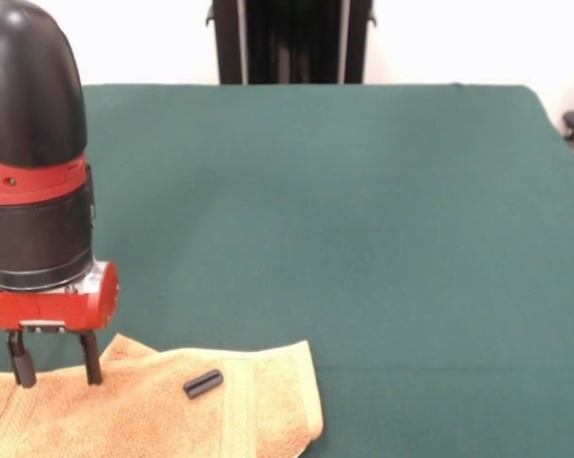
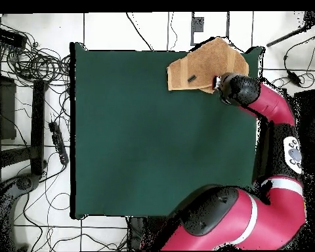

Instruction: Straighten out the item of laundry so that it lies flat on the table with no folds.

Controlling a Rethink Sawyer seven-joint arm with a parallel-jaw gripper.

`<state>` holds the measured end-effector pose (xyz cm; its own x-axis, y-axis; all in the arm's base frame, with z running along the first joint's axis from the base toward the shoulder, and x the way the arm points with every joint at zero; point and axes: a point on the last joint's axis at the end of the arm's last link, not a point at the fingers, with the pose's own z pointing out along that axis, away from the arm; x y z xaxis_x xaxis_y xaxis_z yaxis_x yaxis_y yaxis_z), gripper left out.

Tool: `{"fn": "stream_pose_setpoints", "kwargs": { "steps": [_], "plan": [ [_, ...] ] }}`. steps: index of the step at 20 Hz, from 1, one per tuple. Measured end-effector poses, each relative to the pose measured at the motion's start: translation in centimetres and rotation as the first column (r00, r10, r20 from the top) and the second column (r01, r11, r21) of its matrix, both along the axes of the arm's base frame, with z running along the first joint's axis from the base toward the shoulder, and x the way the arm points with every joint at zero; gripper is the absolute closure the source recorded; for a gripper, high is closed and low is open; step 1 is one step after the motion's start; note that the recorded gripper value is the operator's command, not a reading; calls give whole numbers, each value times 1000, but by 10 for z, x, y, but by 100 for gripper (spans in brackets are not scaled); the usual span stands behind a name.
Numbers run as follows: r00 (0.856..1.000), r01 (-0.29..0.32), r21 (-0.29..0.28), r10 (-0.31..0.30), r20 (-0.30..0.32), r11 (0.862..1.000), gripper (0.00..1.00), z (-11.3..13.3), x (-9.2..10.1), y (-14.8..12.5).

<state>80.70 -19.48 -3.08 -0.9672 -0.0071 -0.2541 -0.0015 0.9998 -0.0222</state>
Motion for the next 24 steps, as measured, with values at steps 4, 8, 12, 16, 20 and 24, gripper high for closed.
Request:
{"fn": "stream_pose_setpoints", "kwargs": {
  "steps": [4,8,12,16,20,24],
  "plan": [
    [1000,11,2,-11,-1,1000,0,1,-3,-8],
    [999,43,11,-43,-12,999,0,-3,-14,-31],
    [997,69,14,-69,-18,998,0,-6,-23,-51],
    [996,84,16,-84,-20,996,0,-8,-27,-61],
    [995,93,18,-93,-22,996,0,-10,-30,-68],
    [995,93,21,-93,-21,995,0,-10,-30,-67]
  ]
}}
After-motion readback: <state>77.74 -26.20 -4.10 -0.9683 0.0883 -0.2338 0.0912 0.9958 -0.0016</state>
